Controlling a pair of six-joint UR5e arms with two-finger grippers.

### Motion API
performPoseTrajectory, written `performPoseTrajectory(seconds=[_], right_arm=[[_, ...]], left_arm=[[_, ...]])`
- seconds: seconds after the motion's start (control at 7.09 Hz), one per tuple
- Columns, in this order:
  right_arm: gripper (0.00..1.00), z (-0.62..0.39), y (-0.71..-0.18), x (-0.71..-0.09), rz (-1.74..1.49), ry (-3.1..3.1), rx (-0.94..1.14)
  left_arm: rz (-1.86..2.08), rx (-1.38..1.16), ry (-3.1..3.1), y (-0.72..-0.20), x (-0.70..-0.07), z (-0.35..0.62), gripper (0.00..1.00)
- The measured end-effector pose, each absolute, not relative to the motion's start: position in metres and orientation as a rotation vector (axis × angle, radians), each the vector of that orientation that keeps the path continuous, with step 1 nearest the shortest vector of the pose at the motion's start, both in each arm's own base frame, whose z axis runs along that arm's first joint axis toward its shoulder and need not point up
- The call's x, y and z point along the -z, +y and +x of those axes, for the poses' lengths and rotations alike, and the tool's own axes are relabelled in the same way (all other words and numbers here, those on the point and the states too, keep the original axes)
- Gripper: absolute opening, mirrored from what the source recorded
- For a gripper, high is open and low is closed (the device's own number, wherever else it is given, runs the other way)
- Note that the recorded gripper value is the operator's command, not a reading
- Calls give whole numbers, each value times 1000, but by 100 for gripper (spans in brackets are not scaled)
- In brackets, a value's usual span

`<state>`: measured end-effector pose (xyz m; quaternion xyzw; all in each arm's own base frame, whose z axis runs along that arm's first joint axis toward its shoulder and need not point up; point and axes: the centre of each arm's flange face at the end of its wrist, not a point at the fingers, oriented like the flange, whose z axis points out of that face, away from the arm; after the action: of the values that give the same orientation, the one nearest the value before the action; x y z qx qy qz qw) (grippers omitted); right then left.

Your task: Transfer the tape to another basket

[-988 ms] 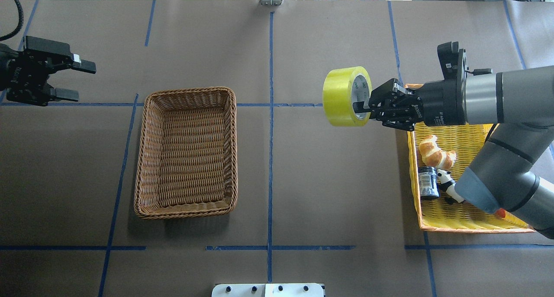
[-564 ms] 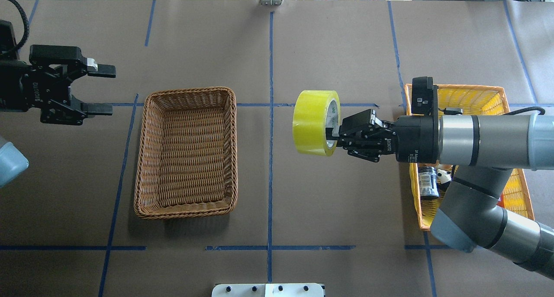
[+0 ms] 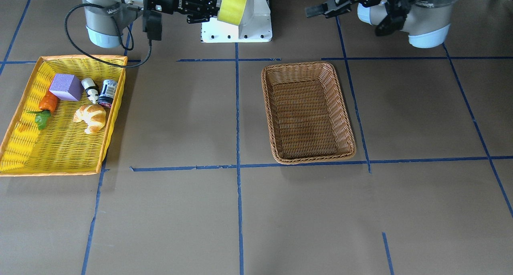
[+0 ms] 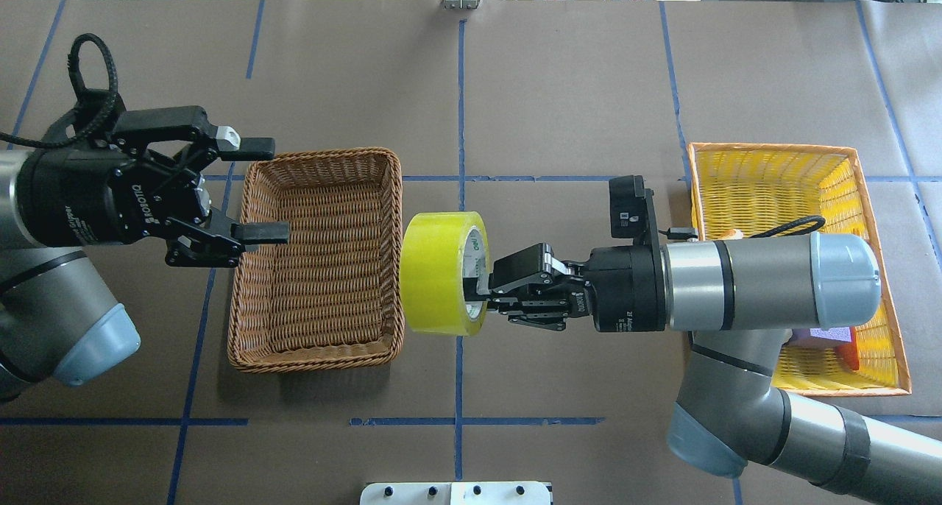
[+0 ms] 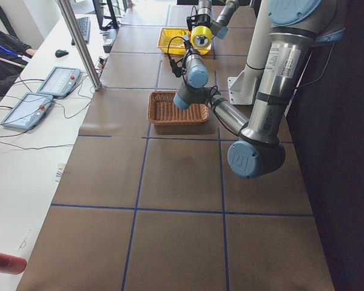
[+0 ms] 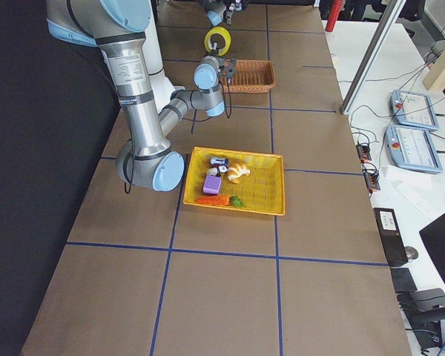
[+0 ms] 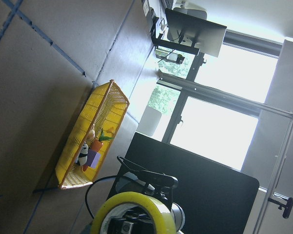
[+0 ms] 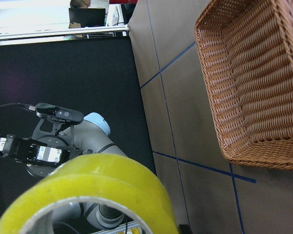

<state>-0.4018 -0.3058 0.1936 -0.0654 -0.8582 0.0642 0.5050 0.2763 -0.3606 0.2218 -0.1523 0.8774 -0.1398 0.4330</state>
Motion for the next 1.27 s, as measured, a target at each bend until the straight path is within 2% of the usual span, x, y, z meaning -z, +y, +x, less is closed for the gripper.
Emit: performPoseTrajectory(seconds=[0.56,1.27], right_arm=[[2,-411,-296,-186,-177,-2080,-134],[2,-426,-281,-176,-204,-2096,-133]], left_arm=[[-494,294,2234,-327,-192,325,100],[-539,268,2259,-313,-177,344,100]])
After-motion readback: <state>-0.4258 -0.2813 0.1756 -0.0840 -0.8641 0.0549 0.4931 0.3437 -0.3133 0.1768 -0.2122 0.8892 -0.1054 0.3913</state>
